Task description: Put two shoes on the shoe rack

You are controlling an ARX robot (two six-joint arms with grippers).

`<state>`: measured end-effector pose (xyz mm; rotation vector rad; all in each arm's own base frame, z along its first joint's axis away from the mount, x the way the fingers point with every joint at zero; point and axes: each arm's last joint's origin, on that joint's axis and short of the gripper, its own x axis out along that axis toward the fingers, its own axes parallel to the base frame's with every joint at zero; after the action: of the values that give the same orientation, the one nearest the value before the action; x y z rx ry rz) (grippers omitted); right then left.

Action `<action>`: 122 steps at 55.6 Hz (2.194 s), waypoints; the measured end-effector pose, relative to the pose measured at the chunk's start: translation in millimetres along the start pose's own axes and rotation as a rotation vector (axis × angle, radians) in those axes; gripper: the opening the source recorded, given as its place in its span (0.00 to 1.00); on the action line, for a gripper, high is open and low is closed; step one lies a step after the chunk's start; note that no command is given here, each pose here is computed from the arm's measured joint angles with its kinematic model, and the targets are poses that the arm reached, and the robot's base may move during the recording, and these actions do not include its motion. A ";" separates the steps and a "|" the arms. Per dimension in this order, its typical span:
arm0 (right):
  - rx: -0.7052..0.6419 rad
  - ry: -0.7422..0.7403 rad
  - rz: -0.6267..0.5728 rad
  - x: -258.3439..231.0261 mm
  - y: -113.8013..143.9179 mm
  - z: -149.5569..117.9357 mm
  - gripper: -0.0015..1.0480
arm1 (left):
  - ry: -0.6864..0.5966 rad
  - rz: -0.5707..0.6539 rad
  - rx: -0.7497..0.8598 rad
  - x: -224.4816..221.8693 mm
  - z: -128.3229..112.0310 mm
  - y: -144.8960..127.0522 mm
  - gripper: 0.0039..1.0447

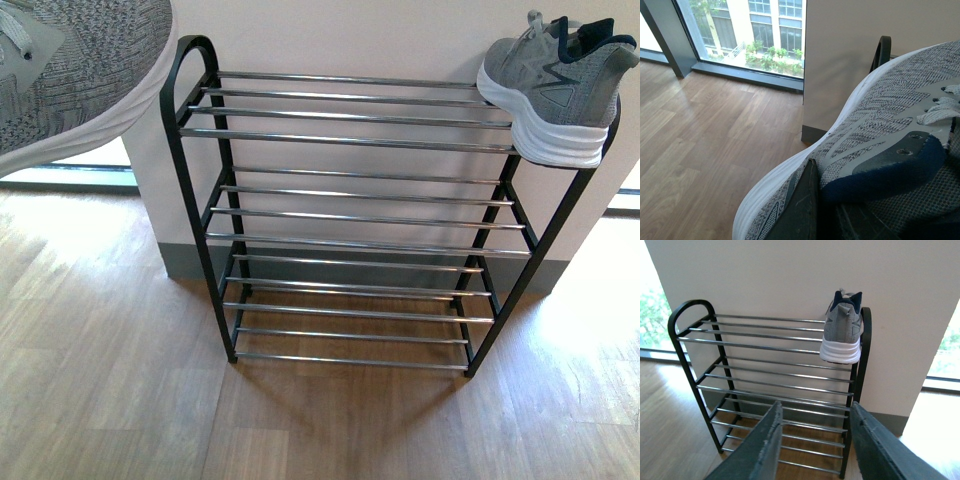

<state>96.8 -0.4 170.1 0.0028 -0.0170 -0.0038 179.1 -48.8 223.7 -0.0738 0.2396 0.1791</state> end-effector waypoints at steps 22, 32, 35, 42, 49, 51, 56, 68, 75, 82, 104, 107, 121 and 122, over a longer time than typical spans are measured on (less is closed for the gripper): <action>0.000 -0.001 0.003 0.0 0.1 0.1 0.91 | -0.001 0.005 0.000 0.1 -0.1 0.3 0.01; 0.000 -0.001 0.002 0.0 0.1 0.1 0.91 | 0.000 0.000 0.000 0.1 -0.1 0.1 0.01; 0.000 -0.001 0.003 -0.1 0.1 0.1 0.91 | 0.000 0.002 0.000 0.1 -0.1 0.2 0.01; 0.000 0.002 -0.001 0.0 0.0 -0.2 0.91 | 0.000 0.002 0.000 0.1 -0.1 0.2 0.01; 0.000 0.002 -0.002 -0.1 0.1 -0.2 0.91 | 0.003 -0.015 0.001 -0.2 -0.3 -1.1 0.01; 0.000 0.002 -0.002 -0.1 0.1 -0.2 0.91 | 0.005 -0.020 0.002 -0.2 -0.6 -1.3 0.01; 0.000 0.002 -0.002 -0.1 0.1 -0.2 0.91 | 0.005 -0.018 0.002 -0.1 -0.6 -1.3 0.01; 0.000 0.002 -0.001 -0.1 0.1 -0.2 0.91 | 0.001 0.000 0.002 0.0 -0.4 -0.4 0.01; 0.000 0.002 -0.001 -0.1 0.1 -0.2 0.91 | 0.002 -0.003 0.001 0.0 -0.4 -0.5 0.01; 0.000 0.002 -0.001 -0.1 0.1 -0.2 0.91 | 0.014 0.034 -0.025 3.6 -0.2 -3.9 0.01; 0.000 0.002 0.000 -0.1 0.1 -0.2 0.91 | 0.305 -0.140 -0.329 116.7 45.5 -88.1 0.01; 0.000 0.002 0.000 -0.1 0.1 -0.2 0.91 | 0.329 -0.135 -0.366 125.2 45.7 -95.3 0.01; 0.000 0.002 0.000 -0.1 0.1 -0.2 0.91 | 0.415 -0.102 -0.497 161.9 46.7 -135.5 0.01; 0.000 0.002 0.000 -0.1 0.1 -0.2 0.91 | 0.418 -0.101 -0.497 163.0 46.4 -136.7 0.01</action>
<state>96.8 -0.2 169.9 0.0029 -0.0151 -0.0042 370.7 -151.2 236.2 -0.6194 0.6038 0.1181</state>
